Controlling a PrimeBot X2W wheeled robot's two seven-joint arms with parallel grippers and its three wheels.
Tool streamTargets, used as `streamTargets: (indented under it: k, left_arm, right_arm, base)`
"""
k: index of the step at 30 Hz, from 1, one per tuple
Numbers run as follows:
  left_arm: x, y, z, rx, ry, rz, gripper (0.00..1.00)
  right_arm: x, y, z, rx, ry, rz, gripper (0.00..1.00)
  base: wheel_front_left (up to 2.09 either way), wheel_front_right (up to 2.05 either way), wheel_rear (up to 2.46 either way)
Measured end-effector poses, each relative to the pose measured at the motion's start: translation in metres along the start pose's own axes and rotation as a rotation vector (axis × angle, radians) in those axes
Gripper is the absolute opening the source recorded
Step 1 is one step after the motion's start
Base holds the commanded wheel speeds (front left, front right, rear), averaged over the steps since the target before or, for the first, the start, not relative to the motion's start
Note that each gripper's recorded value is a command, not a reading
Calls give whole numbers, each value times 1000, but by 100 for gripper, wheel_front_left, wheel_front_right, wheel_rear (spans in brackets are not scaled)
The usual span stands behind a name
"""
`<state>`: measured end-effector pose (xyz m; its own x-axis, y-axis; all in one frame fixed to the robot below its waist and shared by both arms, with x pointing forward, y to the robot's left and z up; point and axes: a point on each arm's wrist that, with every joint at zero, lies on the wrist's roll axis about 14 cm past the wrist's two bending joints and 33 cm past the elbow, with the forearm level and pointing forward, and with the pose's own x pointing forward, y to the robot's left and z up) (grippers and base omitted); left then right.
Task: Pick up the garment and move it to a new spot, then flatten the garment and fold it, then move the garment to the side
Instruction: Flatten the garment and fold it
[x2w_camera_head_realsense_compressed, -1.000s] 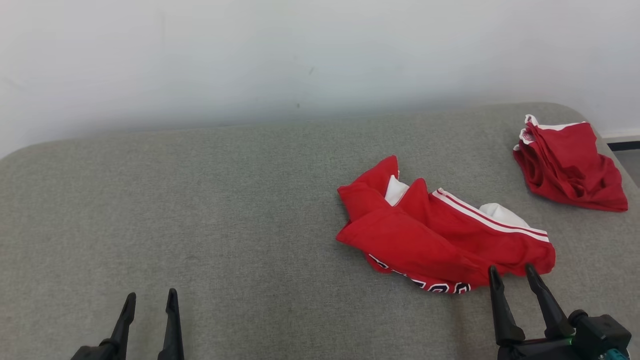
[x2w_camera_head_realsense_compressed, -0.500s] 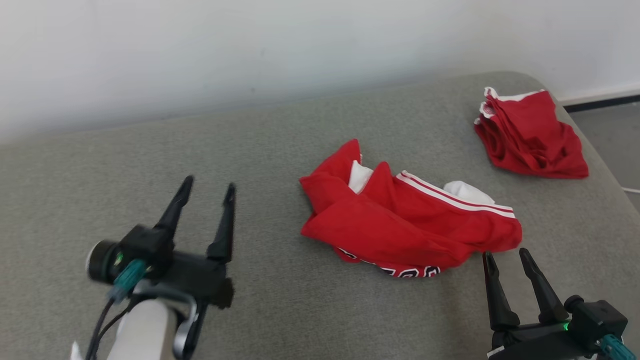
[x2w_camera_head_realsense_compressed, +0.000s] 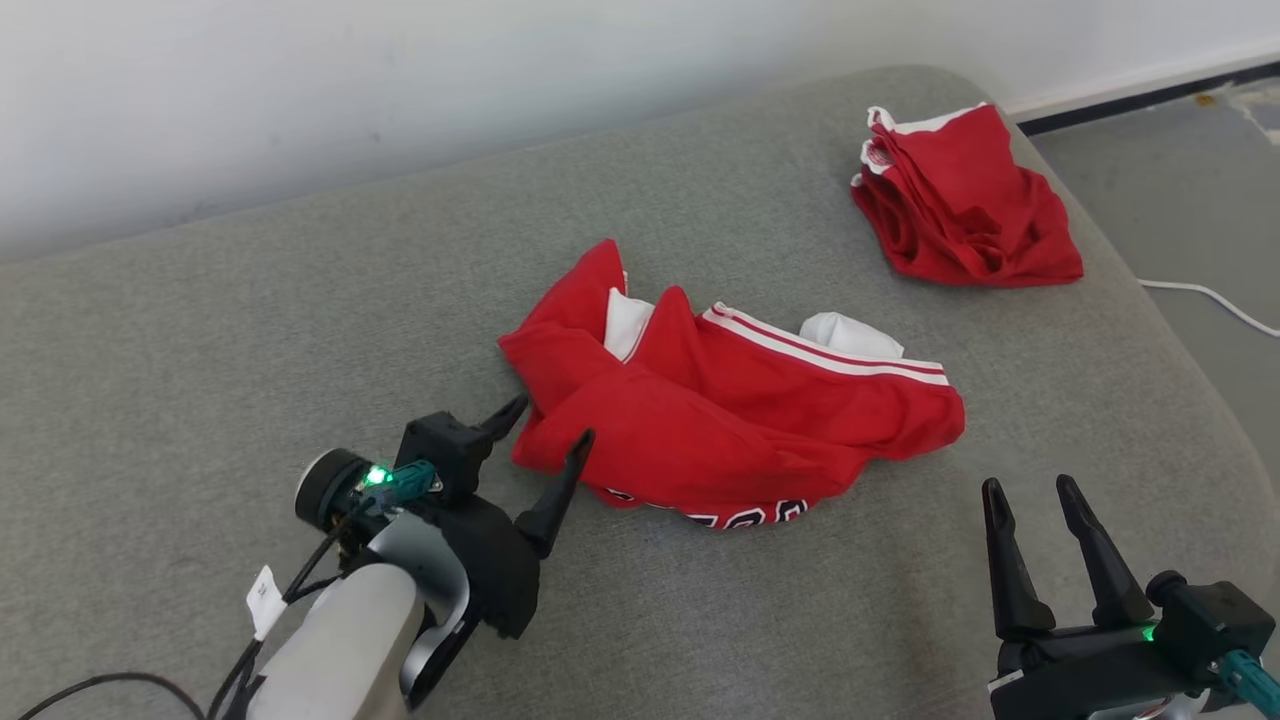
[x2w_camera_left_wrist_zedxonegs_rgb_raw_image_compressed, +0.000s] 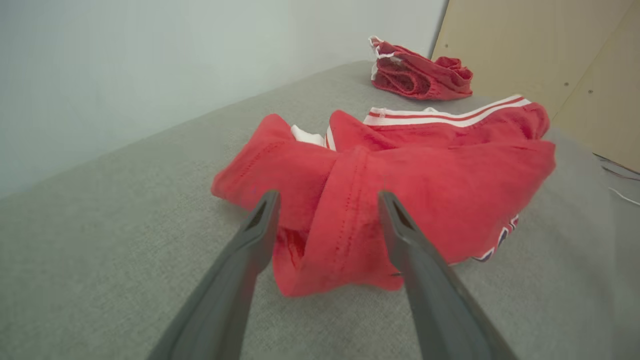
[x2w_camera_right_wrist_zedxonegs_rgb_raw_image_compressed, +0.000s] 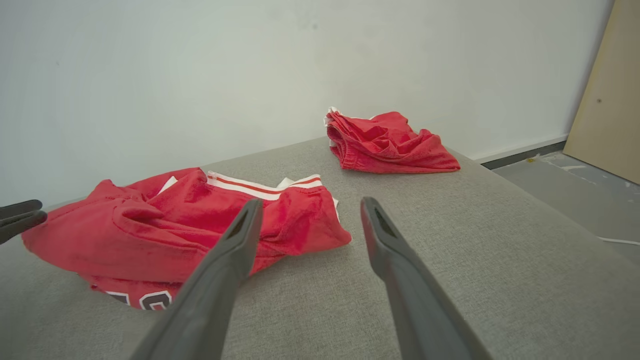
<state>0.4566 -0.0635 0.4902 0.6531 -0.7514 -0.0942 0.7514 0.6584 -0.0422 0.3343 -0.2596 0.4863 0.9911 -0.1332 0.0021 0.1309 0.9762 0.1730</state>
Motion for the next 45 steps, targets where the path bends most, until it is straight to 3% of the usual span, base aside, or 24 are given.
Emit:
streamTargets:
  k: [5,6,7,17,25,30,36,40,45]
  left_arm:
    - [0,-3,-31,-52,105,-21,100]
    - [-1,-7,-34,-49,115,-35,62]
    - [-1,-10,-34,-51,109,-42,0]
    - [-13,-9,-20,-72,27,-28,0]
    - [-41,57,25,-19,-111,188,0]
    - [-89,98,52,28,-205,356,0]
    - [-160,107,22,2,-182,532,0]
    - [-189,95,-8,-74,-135,605,0]
    - [-209,57,-60,-230,-37,644,0]
  right_arm:
    - [-3,-12,2,-11,-3,-36,100]
    - [-4,-14,3,-12,-6,-41,100]
    - [-4,-15,5,-14,-9,-43,100]
    - [7,-2,8,-23,-22,12,100]
    - [16,13,10,-31,-31,72,100]
    - [22,30,6,-22,-22,123,100]
    - [27,52,-2,-6,-6,181,100]
    - [29,58,-6,-3,5,197,100]
    - [28,59,-15,-6,33,205,100]
  base:
    - [0,0,0]
    - [0,0,0]
    - [0,0,0]
    - [0,0,0]
    - [0,0,0]
    - [0,0,0]
    - [0,0,0]
    - [0,0,0]
    - [0,0,0]
